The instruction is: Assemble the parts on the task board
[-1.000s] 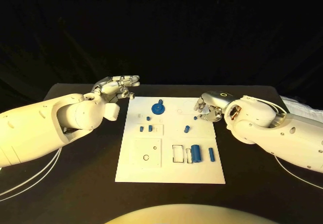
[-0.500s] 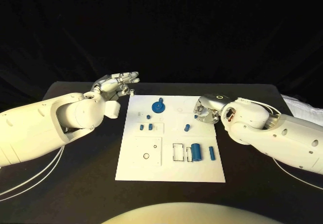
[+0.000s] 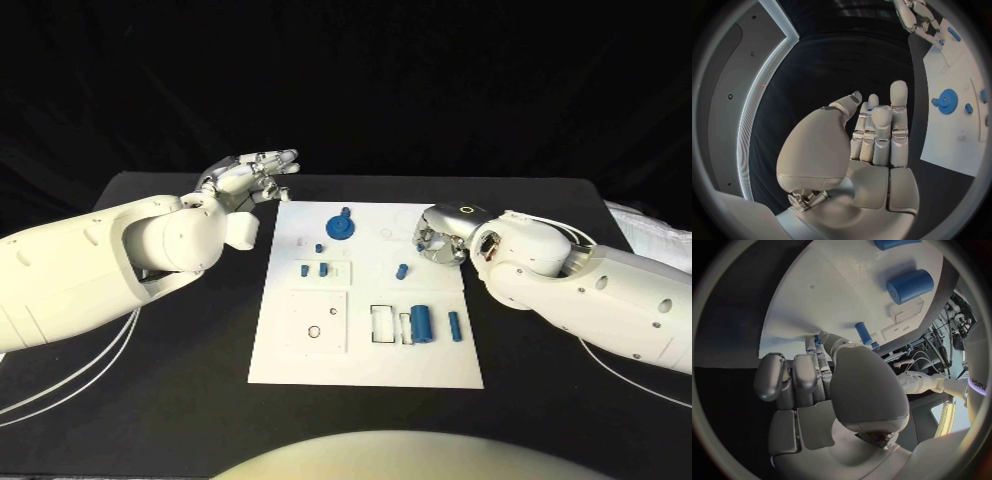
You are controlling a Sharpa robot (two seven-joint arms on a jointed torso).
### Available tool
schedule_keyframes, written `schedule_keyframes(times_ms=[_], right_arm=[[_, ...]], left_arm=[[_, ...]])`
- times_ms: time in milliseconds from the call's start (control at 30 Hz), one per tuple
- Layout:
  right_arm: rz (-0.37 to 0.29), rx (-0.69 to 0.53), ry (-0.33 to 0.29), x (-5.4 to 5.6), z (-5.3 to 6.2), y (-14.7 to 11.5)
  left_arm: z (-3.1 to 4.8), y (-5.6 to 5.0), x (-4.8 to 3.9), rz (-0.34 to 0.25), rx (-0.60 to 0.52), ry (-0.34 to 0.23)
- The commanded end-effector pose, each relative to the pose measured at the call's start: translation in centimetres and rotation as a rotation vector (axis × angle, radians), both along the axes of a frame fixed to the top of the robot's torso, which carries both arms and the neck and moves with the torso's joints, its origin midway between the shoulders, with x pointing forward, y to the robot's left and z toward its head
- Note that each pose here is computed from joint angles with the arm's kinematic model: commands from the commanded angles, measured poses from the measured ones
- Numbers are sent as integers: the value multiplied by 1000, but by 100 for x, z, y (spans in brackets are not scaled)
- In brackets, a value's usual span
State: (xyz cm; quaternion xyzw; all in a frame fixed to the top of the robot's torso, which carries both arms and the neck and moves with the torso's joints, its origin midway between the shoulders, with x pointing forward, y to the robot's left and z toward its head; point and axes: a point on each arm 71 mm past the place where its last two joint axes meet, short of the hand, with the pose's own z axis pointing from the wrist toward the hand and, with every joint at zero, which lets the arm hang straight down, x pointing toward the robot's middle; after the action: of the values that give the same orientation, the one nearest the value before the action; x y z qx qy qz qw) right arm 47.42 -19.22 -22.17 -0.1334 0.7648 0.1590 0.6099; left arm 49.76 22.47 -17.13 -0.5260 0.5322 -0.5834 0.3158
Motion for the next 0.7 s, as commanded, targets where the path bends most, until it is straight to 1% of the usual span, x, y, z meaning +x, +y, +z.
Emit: schedule_keyframes(times_ms=[33, 233, 433, 600, 700], right_arm=[[20, -18, 23, -9, -61, 16], [15, -31, 42, 6, -118, 0], [12, -34, 44, 10, -131, -2], [9, -1, -5, 5, -89, 16], [6, 33, -47, -8, -37, 32]], left_arm=[[13, -12, 1, -5, -1, -15], [15, -19, -3, -11, 0, -17], [15, -20, -3, -13, 2, -17], [16, -25, -4, -17, 5, -19], [16, -25, -4, -18, 6, -19]])
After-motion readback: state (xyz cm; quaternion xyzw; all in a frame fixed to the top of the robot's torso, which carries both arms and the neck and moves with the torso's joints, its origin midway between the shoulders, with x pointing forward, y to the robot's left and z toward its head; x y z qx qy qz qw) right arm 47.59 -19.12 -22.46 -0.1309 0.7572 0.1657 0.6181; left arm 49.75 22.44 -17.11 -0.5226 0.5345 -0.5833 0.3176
